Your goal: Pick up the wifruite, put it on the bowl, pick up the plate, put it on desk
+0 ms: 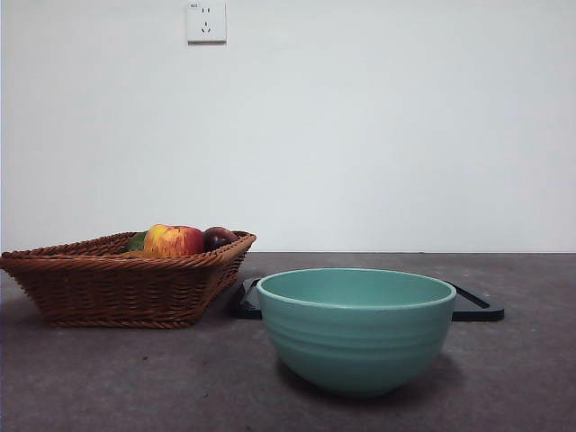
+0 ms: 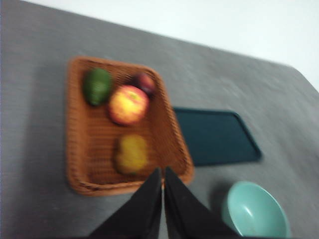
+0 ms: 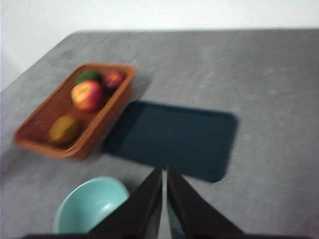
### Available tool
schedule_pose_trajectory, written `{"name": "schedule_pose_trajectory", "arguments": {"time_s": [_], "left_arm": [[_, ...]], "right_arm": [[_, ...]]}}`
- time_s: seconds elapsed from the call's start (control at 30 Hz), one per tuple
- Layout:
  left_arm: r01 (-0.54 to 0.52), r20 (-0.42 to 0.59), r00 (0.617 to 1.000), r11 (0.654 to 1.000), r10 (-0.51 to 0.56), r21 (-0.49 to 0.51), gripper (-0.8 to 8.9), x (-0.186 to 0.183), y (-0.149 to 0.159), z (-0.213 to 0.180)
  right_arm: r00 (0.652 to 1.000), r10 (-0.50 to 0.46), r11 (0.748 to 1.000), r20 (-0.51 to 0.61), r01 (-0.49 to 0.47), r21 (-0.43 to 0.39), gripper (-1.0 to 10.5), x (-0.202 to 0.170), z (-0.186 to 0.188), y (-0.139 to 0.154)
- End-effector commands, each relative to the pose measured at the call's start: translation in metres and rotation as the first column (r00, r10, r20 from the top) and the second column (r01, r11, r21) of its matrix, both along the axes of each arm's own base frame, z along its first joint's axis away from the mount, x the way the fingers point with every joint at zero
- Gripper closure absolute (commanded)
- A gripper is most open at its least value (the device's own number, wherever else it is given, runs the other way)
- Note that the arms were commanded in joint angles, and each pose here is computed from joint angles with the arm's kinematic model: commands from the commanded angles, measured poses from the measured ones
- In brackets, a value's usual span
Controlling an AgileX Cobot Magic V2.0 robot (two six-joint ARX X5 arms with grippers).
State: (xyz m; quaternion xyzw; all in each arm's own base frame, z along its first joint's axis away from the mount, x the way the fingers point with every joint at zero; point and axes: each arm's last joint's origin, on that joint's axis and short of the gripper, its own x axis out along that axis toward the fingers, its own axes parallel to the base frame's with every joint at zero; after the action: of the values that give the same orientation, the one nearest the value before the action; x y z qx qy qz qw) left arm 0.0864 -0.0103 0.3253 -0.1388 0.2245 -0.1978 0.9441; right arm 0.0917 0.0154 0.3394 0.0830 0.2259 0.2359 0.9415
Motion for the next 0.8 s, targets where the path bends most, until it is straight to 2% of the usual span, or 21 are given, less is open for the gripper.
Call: {"name": "schedule_pose_trajectory", "arguments": {"time_s": [0.03,0.23,0.4,0.5,0.63,0.73,0.8], "left_arm": [[0.074,0.011,0.997,0.996,-0.075,0.041,8.03,0.002,-0.003,0.014],[0.219,-0.058,0.975,0.974,-0.216,0.051,8.03,0.005,-0.012,0.029],[0.337,-0.126,0.936,0.939,-0.328,0.060,8.04,0.007,-0.022,0.034],[0.364,-0.143,0.925,0.930,-0.353,0.058,8.04,0.007,-0.025,0.033],[0.364,-0.139,0.925,0.929,-0.354,0.059,8.00,0.007,-0.025,0.033],[0.364,-0.138,0.925,0.930,-0.354,0.059,6.96,0.007,-0.025,0.033],[0.364,-0.139,0.925,0.930,-0.353,0.058,5.55,0.007,-0.025,0.033]], "right_arm": [[0.996,0.085,0.996,-0.008,-0.086,-0.027,9.4,0.003,0.012,0.004],[0.971,0.215,0.974,-0.106,-0.222,-0.050,9.4,0.007,0.021,0.015],[0.906,0.384,0.917,-0.177,-0.396,-0.039,9.4,0.005,0.026,0.029],[0.887,0.423,0.899,-0.187,-0.437,-0.038,9.4,0.004,0.025,0.034],[0.885,0.430,0.895,-0.177,-0.443,-0.039,9.4,0.004,0.026,0.035],[0.885,0.430,0.896,-0.178,-0.443,-0.039,8.8,0.004,0.026,0.035],[0.886,0.427,0.897,-0.180,-0.440,-0.037,7.3,0.004,0.026,0.035]]}}
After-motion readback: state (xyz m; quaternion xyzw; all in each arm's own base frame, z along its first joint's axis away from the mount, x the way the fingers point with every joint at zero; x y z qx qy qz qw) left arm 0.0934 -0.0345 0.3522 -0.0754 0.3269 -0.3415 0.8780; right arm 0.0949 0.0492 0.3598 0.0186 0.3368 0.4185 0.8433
